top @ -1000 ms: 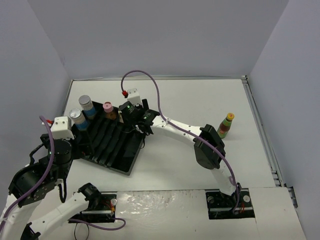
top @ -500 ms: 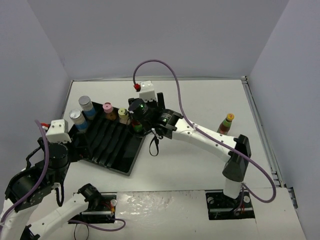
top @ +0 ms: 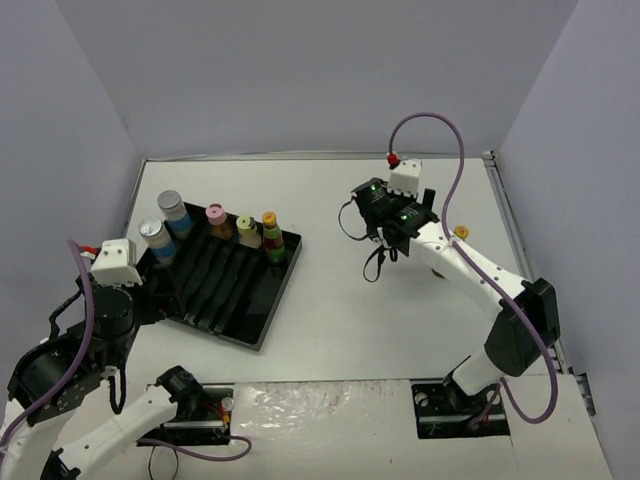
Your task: Organize the condiment bottles
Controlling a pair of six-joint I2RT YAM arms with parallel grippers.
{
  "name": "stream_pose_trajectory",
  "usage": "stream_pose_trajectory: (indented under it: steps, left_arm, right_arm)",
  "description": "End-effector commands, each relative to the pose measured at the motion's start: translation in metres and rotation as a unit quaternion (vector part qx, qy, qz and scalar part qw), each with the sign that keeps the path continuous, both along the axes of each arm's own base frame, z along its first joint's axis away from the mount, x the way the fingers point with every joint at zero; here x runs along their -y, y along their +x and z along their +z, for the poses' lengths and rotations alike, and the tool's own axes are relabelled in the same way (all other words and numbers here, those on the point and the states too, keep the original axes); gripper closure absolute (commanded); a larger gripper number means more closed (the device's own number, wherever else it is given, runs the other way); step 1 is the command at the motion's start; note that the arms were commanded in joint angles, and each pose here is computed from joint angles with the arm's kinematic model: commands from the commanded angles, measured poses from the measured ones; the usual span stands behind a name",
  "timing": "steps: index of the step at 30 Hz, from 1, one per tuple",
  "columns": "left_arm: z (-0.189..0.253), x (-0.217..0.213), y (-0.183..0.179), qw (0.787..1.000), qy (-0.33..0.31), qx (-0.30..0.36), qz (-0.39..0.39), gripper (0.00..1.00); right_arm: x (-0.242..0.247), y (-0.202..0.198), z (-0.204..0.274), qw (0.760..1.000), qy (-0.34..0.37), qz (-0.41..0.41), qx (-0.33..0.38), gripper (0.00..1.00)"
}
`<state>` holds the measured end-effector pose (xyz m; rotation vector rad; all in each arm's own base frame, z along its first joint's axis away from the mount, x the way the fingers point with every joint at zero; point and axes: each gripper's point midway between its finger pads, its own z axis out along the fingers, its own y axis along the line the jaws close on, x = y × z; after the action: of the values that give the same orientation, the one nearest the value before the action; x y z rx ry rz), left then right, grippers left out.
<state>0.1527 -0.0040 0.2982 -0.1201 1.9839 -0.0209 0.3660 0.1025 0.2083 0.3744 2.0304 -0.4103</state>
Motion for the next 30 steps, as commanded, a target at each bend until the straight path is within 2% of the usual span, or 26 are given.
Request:
stream_pose_trajectory:
  steps: [1,8,17,30]
  left_arm:
    - [0.013,0.009,0.007,0.999,-0.021,0.024,-0.013,0.06]
    - [0.009,0.011,0.007,0.999,-0.025,0.026,-0.017,0.06]
    - [0.012,0.010,0.005,0.999,-0.024,0.032,-0.022,0.06]
    - [0.011,0.015,0.009,0.999,-0.020,0.031,-0.028,0.06]
  right_arm:
    - [0.022,-0.008,0.042,0.996,0.038,-0.042,0.076,0.16]
    - [0.056,-0.008,0.051,0.993,0.037,-0.077,0.084,0.15]
    - [0.108,-0.017,0.032,0.986,0.040,-0.146,0.071,0.14]
    - [0.123,-0.024,-0.001,0.983,0.038,-0.173,0.056,0.13]
